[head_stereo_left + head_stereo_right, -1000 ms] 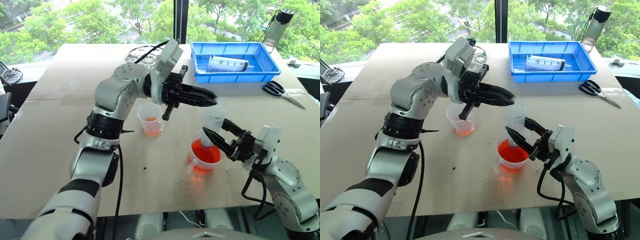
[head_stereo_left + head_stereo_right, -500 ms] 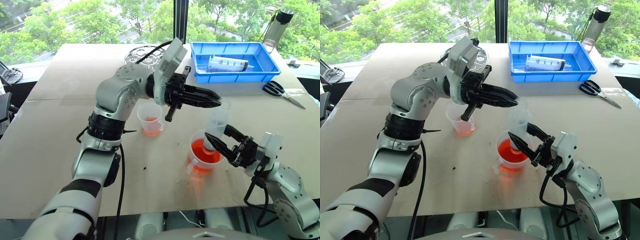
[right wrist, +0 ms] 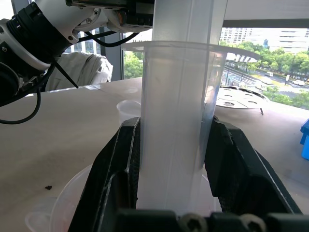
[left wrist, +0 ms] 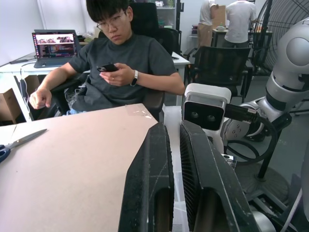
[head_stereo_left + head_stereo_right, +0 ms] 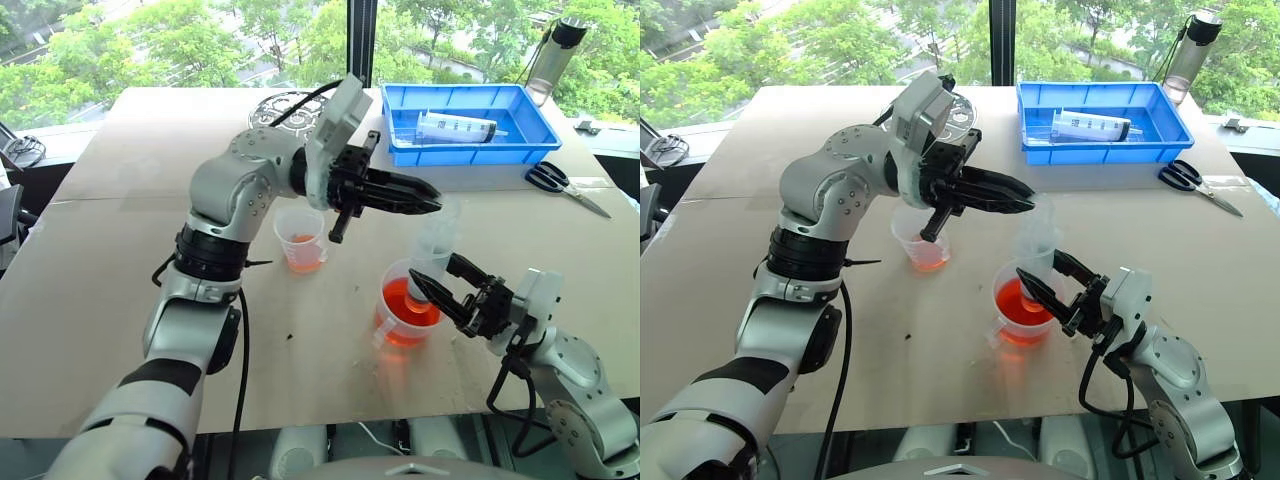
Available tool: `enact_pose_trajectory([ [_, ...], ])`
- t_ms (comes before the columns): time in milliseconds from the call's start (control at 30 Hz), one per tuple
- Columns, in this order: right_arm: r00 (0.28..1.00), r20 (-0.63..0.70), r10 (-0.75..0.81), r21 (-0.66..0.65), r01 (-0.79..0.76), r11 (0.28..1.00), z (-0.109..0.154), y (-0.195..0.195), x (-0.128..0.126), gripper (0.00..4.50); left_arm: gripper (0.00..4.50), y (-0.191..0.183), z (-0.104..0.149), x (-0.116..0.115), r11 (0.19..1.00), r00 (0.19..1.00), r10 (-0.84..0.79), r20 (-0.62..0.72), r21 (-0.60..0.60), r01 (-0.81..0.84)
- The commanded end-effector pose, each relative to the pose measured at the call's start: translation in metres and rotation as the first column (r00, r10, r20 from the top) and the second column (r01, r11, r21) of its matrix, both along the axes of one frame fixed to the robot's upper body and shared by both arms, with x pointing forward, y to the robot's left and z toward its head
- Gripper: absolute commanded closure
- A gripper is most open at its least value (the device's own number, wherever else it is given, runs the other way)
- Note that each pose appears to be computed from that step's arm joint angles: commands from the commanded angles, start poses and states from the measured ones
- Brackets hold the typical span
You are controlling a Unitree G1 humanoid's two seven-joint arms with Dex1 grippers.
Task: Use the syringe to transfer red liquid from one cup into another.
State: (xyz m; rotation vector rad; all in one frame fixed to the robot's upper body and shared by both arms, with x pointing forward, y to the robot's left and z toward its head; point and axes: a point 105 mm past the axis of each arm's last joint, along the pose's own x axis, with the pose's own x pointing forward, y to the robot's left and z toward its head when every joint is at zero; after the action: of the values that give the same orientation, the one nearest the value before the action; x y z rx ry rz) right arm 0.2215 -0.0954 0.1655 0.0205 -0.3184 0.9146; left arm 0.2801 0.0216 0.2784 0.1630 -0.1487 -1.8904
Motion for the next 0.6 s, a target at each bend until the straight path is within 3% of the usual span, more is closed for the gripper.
enact_pose_trajectory([
  [33,0.997,0.039,0.072,-0.003,-0.072,0.997,0.009,0.011,-0.011,3.03,4.50,0.008,0.022,0.004,0.993,0.996,0.077,0.054,-0.089,-0.072],
  [200,0.995,0.080,0.054,0.022,-0.056,0.998,0.025,0.009,-0.009,3.03,2.66,0.017,0.022,0.006,0.989,0.994,0.112,-0.002,-0.095,-0.111],
  [367,0.993,0.113,0.044,0.031,-0.047,0.998,0.037,0.011,-0.009,3.04,0.22,0.036,0.027,0.013,0.974,0.976,0.198,-0.090,-0.094,-0.206],
  [400,0.993,0.114,0.042,0.031,-0.046,0.998,0.038,0.011,-0.009,3.04,0.00,0.039,0.027,0.014,0.970,0.972,0.216,-0.095,-0.093,-0.225],
  [600,0.992,0.118,0.040,0.021,-0.043,0.999,0.041,0.012,-0.007,3.04,0.00,0.052,0.025,0.018,0.947,0.943,0.286,-0.171,-0.098,-0.305],
])
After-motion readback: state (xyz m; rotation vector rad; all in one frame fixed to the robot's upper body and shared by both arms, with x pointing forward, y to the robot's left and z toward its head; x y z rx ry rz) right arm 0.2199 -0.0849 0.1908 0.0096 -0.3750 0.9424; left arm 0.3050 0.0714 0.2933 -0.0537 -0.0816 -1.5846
